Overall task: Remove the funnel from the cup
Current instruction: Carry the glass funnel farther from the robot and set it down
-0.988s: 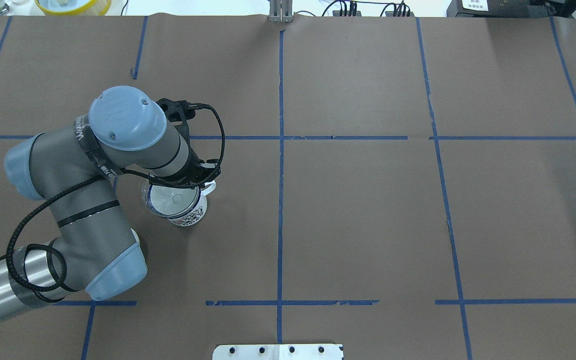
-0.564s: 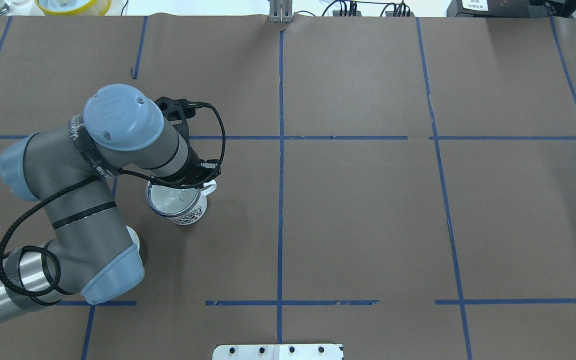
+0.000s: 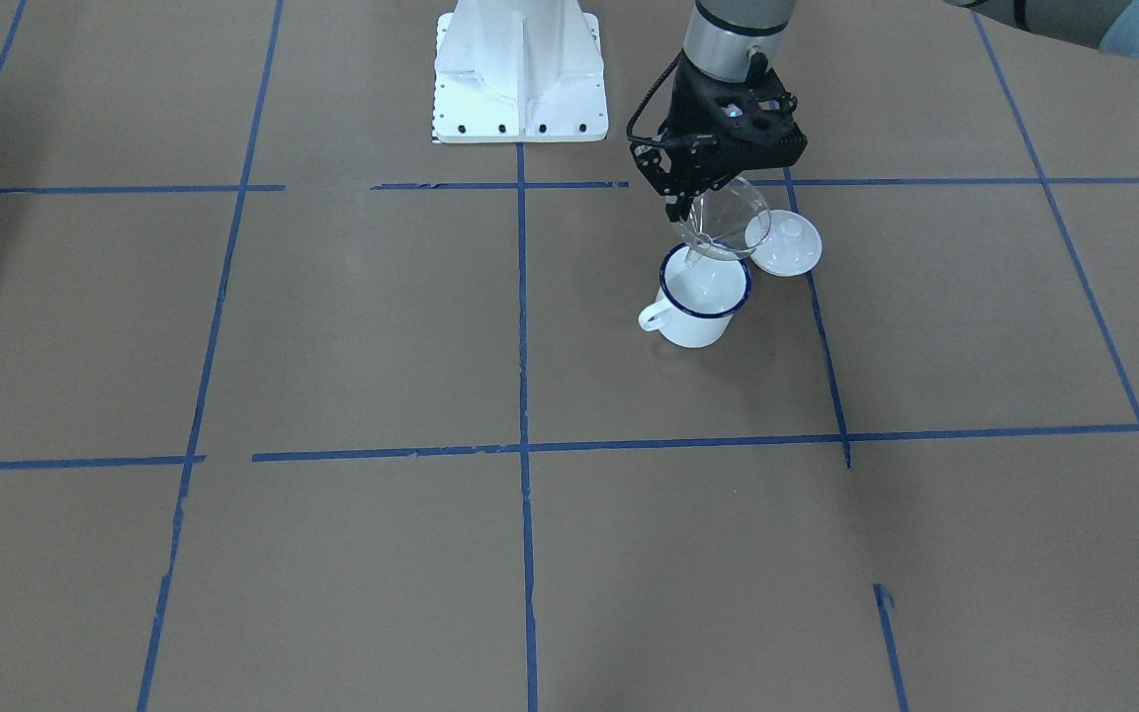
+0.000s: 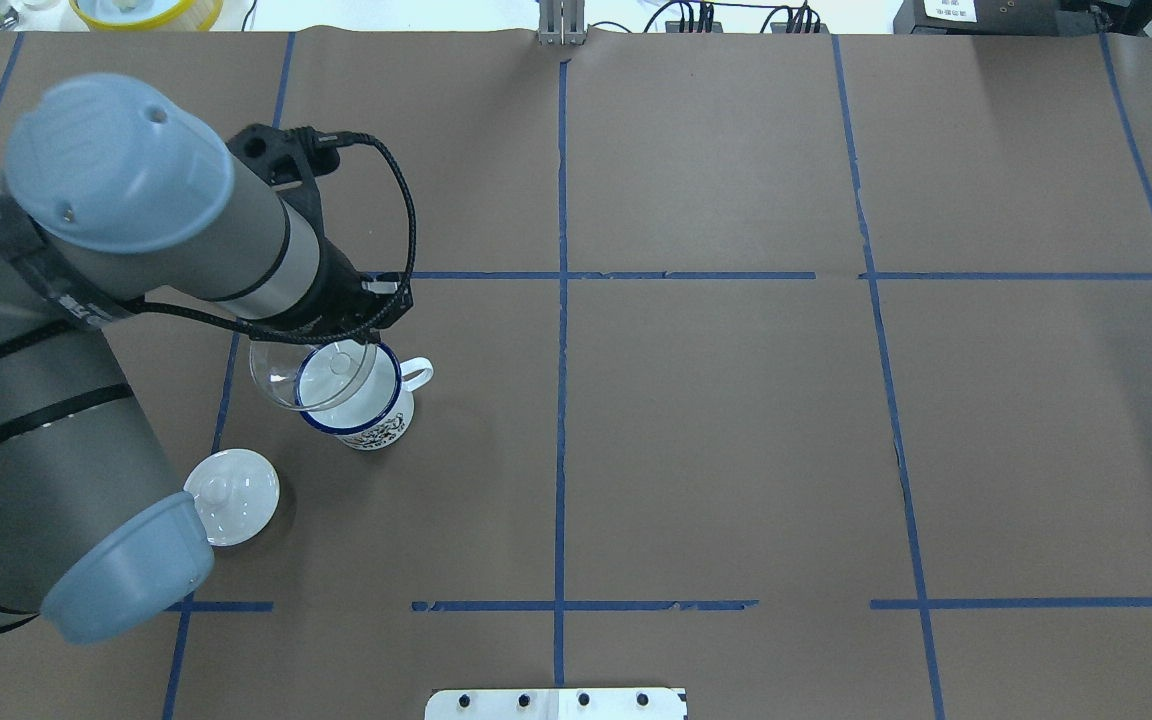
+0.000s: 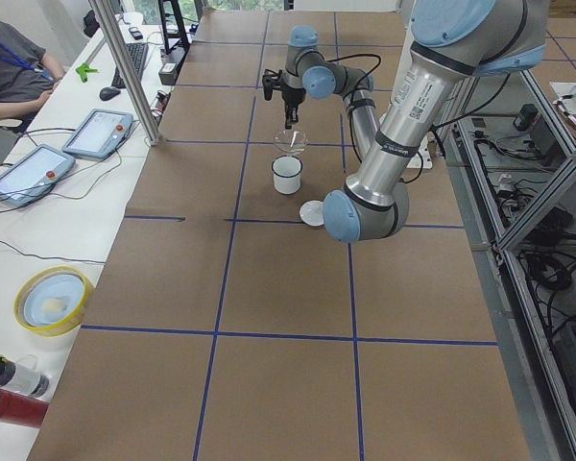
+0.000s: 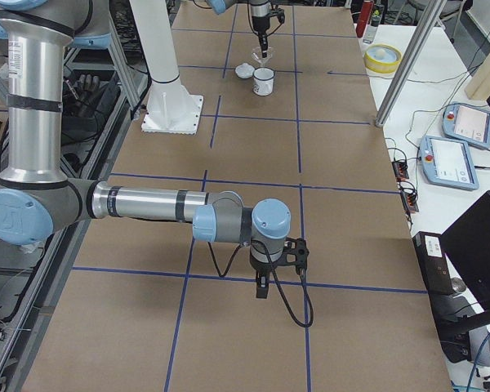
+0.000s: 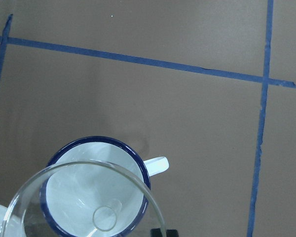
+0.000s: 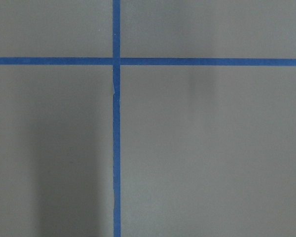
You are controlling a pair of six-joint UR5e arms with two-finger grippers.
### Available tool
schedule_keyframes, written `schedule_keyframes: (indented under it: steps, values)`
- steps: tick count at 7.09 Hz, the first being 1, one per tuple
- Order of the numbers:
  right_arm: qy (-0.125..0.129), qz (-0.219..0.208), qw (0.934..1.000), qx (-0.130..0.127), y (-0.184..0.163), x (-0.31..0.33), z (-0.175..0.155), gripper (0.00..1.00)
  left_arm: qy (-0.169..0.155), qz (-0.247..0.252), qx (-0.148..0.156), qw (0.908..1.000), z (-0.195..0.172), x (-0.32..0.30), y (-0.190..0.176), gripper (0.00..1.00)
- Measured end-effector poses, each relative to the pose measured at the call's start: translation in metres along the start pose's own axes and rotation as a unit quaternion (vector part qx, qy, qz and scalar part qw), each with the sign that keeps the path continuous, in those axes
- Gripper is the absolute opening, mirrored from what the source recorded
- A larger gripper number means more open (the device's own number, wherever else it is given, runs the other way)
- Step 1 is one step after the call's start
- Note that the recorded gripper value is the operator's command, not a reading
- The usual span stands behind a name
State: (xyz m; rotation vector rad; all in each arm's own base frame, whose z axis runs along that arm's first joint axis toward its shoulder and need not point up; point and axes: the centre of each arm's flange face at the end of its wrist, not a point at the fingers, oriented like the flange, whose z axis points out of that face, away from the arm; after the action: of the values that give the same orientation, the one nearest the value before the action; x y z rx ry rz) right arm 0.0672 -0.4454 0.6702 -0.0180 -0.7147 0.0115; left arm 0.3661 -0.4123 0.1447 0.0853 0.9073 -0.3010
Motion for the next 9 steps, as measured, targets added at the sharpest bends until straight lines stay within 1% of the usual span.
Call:
schedule_keyframes:
  steps: [1, 2, 3, 4, 5, 7, 8, 9]
  values:
    - [0.0, 0.0, 1.0, 0.0, 0.0, 0.0, 0.0, 1.0, 0.019, -0.058, 0.035, 0.9975, -0.017, 0.004, -0.016, 0.0]
    - [0.0, 0.0, 1.0, 0.0, 0.0, 0.0, 0.0, 1.0, 0.05, -0.116, 0.078, 0.9889, -0.021, 0.008, -0.032, 0.0]
    - [0.0, 0.0, 1.0, 0.0, 0.0, 0.0, 0.0, 1.0, 0.088, -0.177, 0.121, 0.9728, -0.015, 0.012, -0.053, 0.0]
    - [0.0, 0.0, 1.0, 0.0, 0.0, 0.0, 0.0, 1.0, 0.123, -0.232, 0.161, 0.9513, 0.001, 0.014, -0.079, 0.0]
    - [0.0, 0.0, 1.0, 0.0, 0.0, 0.0, 0.0, 1.0, 0.151, -0.276, 0.198, 0.9285, 0.027, 0.013, -0.106, 0.0]
    - [0.0, 0.0, 1.0, 0.0, 0.0, 0.0, 0.0, 1.0, 0.183, -0.342, 0.255, 0.8858, 0.103, -0.008, -0.16, 0.0]
    - [0.0, 0.0, 1.0, 0.0, 0.0, 0.0, 0.0, 1.0, 0.195, -0.364, 0.283, 0.8658, 0.141, -0.026, -0.181, 0.0]
    - [0.0, 0.0, 1.0, 0.0, 0.0, 0.0, 0.0, 1.0, 0.198, -0.374, 0.301, 0.8546, 0.176, -0.041, -0.195, 0.0]
